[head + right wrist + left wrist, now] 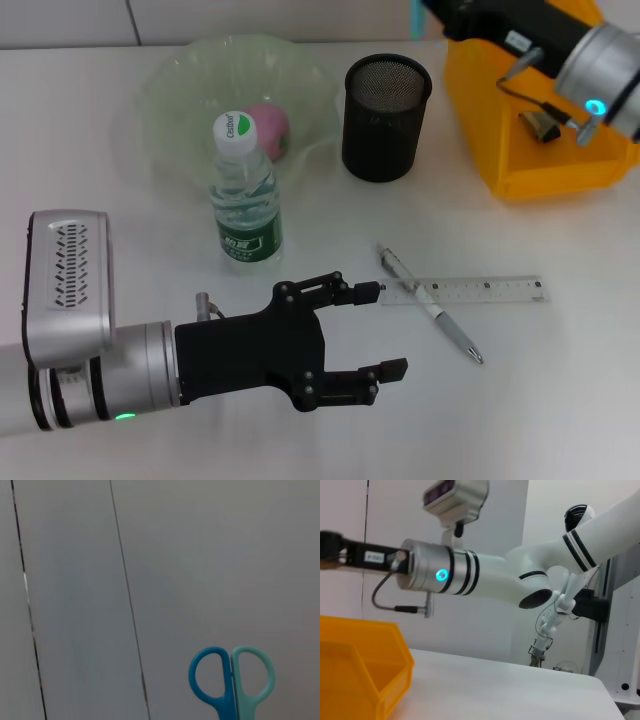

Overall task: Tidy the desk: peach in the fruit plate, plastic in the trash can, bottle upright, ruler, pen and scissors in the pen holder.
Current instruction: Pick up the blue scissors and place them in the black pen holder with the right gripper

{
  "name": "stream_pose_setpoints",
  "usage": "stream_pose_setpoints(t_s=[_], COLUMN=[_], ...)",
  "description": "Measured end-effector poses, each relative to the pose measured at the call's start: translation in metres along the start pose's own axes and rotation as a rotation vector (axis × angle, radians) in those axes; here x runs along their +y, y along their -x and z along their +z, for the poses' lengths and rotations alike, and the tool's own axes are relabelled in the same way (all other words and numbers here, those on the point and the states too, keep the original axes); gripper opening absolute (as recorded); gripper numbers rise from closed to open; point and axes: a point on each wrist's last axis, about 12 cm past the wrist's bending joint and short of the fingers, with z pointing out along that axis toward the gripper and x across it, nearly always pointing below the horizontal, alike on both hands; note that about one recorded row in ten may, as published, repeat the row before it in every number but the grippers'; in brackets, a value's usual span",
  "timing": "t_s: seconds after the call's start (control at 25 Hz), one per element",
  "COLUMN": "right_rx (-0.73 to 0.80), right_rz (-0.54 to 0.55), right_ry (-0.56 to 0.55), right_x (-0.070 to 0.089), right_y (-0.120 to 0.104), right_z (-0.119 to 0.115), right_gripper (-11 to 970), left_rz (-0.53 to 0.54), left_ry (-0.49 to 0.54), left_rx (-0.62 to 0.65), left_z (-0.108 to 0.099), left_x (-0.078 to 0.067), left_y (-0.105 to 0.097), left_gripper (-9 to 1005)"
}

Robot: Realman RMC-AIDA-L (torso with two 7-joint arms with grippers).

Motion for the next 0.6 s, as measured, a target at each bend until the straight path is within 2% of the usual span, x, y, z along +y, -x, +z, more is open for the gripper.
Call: stream_pose_setpoints(t_s=[0.24, 0.6], right_rx=[0.062, 0.117], right_rz=[-0.013, -0.016], right_ry=[0.014, -0.018], right_x=[0.006, 0.005], right_y=[-0.008, -0.016], right_z=[0.008, 0.009], right_gripper=[231, 235], left_rz=[0.003, 0.007], left_ry=[0.000, -0.003], left_rx=[-0.001, -0.003], left_z=[-0.001, -0.001], left_x=[0.000, -0.001], left_y=[0.000, 0.000], left_gripper=[800, 800])
